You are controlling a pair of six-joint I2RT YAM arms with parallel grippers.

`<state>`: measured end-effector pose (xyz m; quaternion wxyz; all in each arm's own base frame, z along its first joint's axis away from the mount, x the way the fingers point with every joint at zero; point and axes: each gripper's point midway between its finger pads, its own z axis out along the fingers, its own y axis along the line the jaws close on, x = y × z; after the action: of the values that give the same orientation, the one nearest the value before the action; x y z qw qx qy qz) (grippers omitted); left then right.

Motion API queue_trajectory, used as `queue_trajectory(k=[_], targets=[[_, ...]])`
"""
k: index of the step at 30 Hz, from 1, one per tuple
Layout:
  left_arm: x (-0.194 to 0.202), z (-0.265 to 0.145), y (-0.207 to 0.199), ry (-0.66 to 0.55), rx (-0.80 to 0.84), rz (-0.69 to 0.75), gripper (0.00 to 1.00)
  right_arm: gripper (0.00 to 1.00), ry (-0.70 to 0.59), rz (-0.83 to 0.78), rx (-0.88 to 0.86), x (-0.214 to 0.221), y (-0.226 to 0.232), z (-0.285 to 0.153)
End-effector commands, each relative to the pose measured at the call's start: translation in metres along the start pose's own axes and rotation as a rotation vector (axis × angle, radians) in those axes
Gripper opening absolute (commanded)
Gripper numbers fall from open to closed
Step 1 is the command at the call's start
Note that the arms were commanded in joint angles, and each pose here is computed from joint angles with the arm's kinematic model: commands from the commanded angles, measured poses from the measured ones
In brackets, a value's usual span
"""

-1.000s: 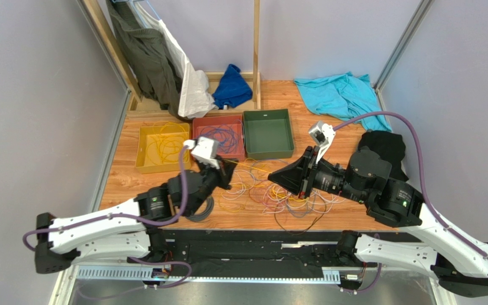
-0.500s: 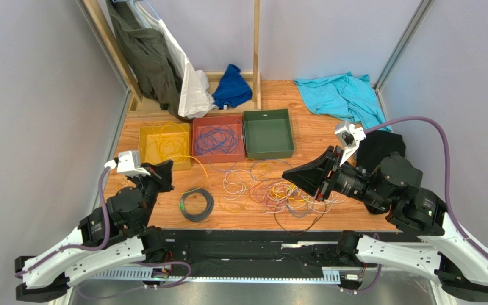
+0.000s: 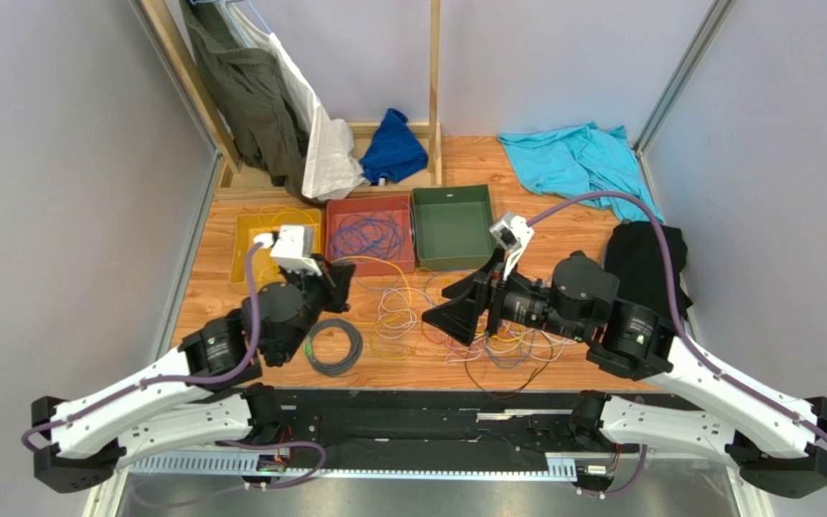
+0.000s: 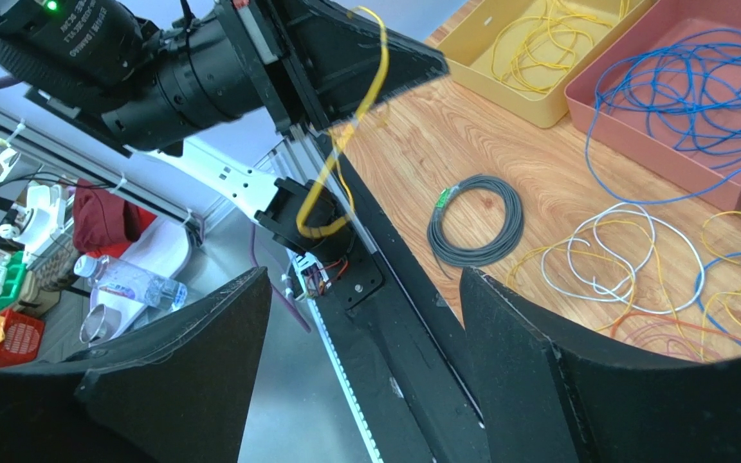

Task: Untangle the cables

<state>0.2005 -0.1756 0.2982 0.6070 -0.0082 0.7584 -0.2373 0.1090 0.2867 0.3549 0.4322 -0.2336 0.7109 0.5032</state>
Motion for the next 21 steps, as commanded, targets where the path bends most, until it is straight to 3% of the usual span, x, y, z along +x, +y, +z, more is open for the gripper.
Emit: queue_trajectory(k=[1, 9, 11, 12, 13, 14, 15, 21], targets=[[-0.011, 0.006, -0.038, -0.004, 0.130, -0.044, 0.00, 0.76, -0.099, 0.009, -0.096, -0.027, 0.023, 0.008], [0.003, 0.013, -0.051, 0.034, 0.168, -0.048, 0.00, 0.76, -0.066, 0.013, -0.092, -0.021, 0.019, 0.040], [0.003, 0.014, -0.052, 0.035, 0.172, -0.049, 0.00, 0.66, -0.042, 0.012, -0.090, -0.017, 0.018, 0.048], [0.003, 0.013, -0.052, 0.034, 0.175, -0.050, 0.00, 0.53, -0.019, 0.012, -0.085, -0.011, 0.015, 0.055], [0.003, 0.012, -0.052, 0.035, 0.177, -0.049, 0.00, 0.20, -0.020, 0.010, -0.080, -0.011, 0.014, 0.057], [0.001, 0.011, -0.052, 0.031, 0.179, -0.047, 0.00, 0.05, -0.019, 0.013, -0.072, -0.011, 0.012, 0.058], [0.001, 0.011, -0.051, 0.027, 0.177, -0.048, 0.00, 0.00, -0.031, 0.012, -0.073, -0.013, 0.012, 0.058], [-0.002, 0.003, -0.018, 0.001, 0.061, -0.051, 0.00, 0.00, -0.182, -0.024, -0.028, -0.046, 0.012, 0.015]])
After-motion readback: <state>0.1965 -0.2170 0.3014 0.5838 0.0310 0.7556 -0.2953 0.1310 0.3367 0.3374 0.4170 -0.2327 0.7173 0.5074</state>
